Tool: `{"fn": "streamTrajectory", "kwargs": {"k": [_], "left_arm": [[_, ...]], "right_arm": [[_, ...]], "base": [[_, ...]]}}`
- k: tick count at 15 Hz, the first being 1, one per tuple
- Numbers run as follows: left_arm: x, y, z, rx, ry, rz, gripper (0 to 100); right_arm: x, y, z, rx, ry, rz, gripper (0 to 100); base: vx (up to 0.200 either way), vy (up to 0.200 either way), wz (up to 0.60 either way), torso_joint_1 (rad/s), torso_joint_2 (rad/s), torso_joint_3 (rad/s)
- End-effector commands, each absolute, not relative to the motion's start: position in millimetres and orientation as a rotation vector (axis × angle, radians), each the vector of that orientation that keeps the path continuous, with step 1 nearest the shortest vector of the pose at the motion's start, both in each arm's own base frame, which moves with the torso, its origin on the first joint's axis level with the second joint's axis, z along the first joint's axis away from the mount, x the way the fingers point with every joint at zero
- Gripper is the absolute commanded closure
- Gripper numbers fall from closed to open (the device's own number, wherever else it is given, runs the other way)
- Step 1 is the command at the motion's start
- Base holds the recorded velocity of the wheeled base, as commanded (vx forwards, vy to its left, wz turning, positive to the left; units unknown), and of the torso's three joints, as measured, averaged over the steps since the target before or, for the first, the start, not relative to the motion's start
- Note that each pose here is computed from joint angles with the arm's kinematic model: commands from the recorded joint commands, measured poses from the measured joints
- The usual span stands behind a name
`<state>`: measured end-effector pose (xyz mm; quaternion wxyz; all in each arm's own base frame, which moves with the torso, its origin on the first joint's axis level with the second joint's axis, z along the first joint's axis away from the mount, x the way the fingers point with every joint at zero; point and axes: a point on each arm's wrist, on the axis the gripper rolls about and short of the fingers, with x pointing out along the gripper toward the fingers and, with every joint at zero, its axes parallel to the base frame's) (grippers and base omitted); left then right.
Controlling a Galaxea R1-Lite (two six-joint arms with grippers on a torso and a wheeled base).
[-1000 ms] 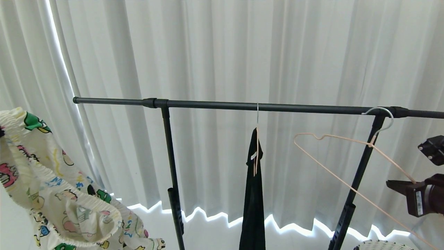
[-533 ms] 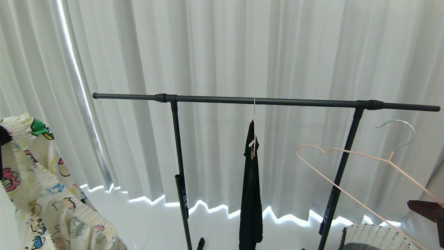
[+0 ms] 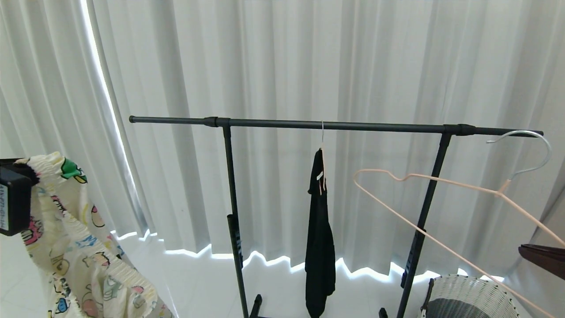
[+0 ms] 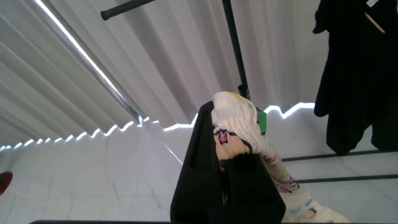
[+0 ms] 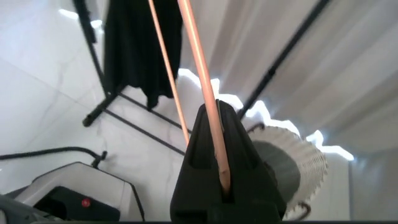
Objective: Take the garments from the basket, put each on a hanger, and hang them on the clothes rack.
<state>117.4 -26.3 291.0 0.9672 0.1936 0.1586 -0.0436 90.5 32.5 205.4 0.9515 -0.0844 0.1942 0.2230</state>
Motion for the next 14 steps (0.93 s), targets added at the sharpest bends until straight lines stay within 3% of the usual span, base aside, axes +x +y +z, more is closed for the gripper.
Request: {"fn": "streamTrajectory", "kwargs": {"k": [1, 4, 8, 9, 11, 14], "left_arm": [[139.8, -32.1, 283.7, 0.378, 0.389, -0.091, 100], [183.0, -43.5, 280.1, 0.315, 0.467, -0.076, 100], [210.5, -60.8, 264.8, 0.26, 0.546, -0.098, 100], [213.8, -66.9, 261.6, 0.228, 0.56, -0.107, 100], [222.1, -93.0, 265.2, 0.046, 0.564, -0.133, 100], [227.8, -100.5, 264.9, 0.011, 0.577, -0.135, 100]], "right_arm": [[100.2, 46.7, 209.9, -0.189, 0.412, 0.547, 100], [114.9, 85.9, 218.0, -0.205, 0.412, 0.745, 100], [108.0, 141.8, 210.6, -0.114, 0.484, 0.972, 100], [107.0, 150.5, 208.8, -0.098, 0.494, 0.994, 100], [111.7, 171.6, 202.6, -0.061, 0.496, 0.997, 100], [115.6, 188.9, 197.3, -0.035, 0.486, 0.988, 100]], "base": [[0.0, 0.0, 0.0, 0.0, 0.0, 0.0], [0.0, 0.0, 0.0, 0.0, 0.0, 0.0], [0.0, 0.0, 0.0, 0.0, 0.0, 0.0], [0.0, 0.0, 0.0, 0.0, 0.0, 0.0], [0.0, 0.0, 0.0, 0.0, 0.0, 0.0], [0.0, 0.0, 0.0, 0.0, 0.0, 0.0]]}}
